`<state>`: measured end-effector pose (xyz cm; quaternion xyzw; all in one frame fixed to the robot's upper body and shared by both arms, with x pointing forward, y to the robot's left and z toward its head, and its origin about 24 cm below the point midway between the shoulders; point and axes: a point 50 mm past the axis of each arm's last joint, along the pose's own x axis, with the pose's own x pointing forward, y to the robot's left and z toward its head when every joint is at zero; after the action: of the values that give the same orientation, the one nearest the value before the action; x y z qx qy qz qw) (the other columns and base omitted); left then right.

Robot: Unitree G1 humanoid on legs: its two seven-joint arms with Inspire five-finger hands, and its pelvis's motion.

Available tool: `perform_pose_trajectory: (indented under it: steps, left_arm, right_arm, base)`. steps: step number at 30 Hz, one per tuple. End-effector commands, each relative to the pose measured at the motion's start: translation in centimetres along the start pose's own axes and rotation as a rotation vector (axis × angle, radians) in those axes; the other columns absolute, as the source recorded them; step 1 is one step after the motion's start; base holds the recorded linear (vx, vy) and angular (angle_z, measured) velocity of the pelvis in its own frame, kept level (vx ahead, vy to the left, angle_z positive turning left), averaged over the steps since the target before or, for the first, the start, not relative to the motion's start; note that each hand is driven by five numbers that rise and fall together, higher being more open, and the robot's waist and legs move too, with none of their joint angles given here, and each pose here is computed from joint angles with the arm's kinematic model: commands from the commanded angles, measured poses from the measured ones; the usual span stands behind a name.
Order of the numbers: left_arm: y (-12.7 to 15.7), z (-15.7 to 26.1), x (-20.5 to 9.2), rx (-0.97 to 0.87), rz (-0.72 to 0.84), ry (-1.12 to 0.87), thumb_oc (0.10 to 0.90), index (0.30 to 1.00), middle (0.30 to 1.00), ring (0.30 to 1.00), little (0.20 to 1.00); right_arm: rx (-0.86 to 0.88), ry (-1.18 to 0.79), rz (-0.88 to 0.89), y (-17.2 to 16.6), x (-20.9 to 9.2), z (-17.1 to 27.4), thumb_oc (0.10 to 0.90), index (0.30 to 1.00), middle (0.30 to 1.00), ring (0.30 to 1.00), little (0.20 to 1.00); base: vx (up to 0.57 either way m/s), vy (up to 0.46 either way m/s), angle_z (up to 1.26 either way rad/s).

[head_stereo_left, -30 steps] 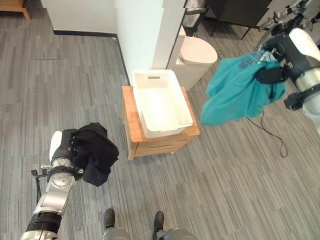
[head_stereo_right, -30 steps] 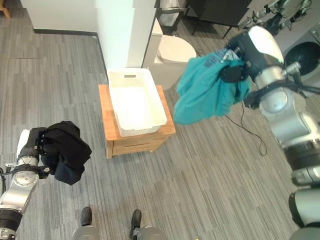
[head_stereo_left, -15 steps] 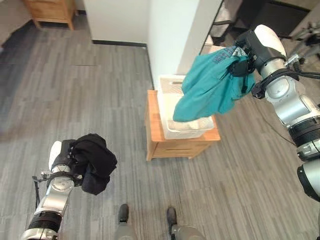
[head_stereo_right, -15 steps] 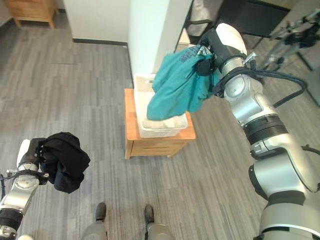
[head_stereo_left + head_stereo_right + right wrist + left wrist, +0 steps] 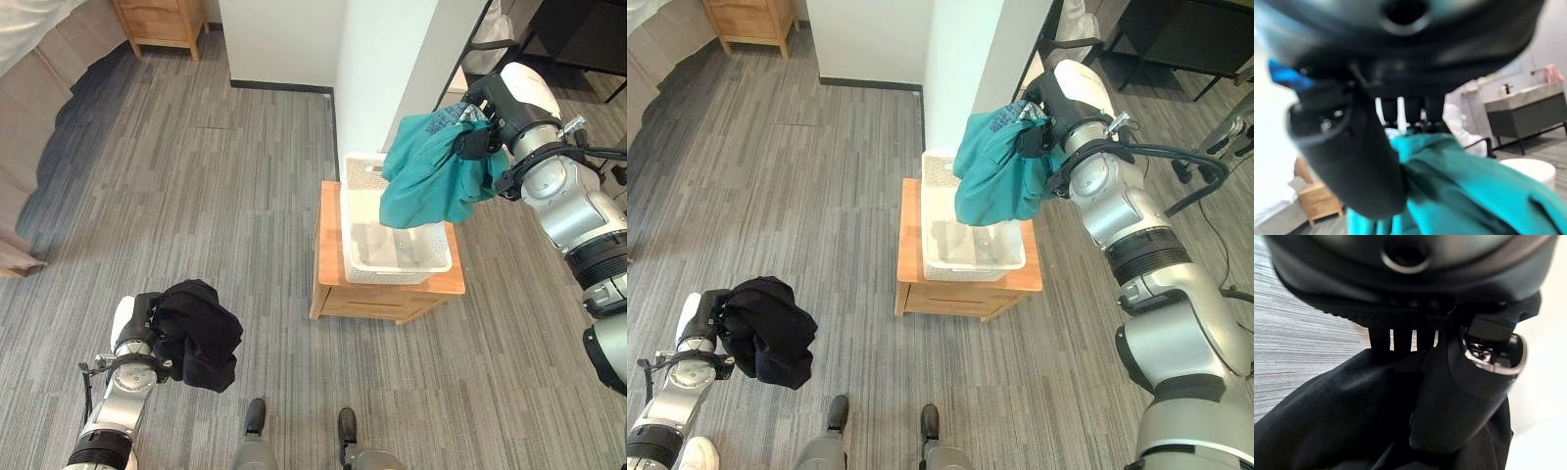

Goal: Pick up bed clothes into laundry basket.

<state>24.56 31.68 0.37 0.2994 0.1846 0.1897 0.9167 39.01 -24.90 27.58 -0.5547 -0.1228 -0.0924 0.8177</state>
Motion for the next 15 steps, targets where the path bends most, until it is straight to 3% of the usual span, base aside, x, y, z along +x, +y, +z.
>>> perform_pose_trajectory:
  steps: [1,9,15]
  left_arm:
    - [3.0,5.0,0.8,-0.003,0.113,-0.252,0.400,0.300,0.300,0.300,0.300]
    - [2.3,6.6,1.0,-0.020,0.102,-0.302,0.400,0.300,0.300,0.300,0.300]
    - [1.8,8.0,1.2,-0.038,0.091,-0.350,0.400,0.300,0.300,0.300,0.300]
  right_arm:
    - [-0.020,-0.089,-0.214,-6.0,1.2,2.9,0.400,0.300,0.300,0.300,0.300]
    - [0.006,-0.021,-0.173,-4.0,1.7,2.0,0.400,0.300,0.300,0.300,0.300]
    - [-0.021,0.040,-0.201,-5.3,1.9,0.8,0.400,0.300,0.300,0.300,0.300]
  base:
    - [-0.02,-0.012,0.07]
    - [-0.04,-0.009,0.01]
    - [-0.02,-0.015,0.02]
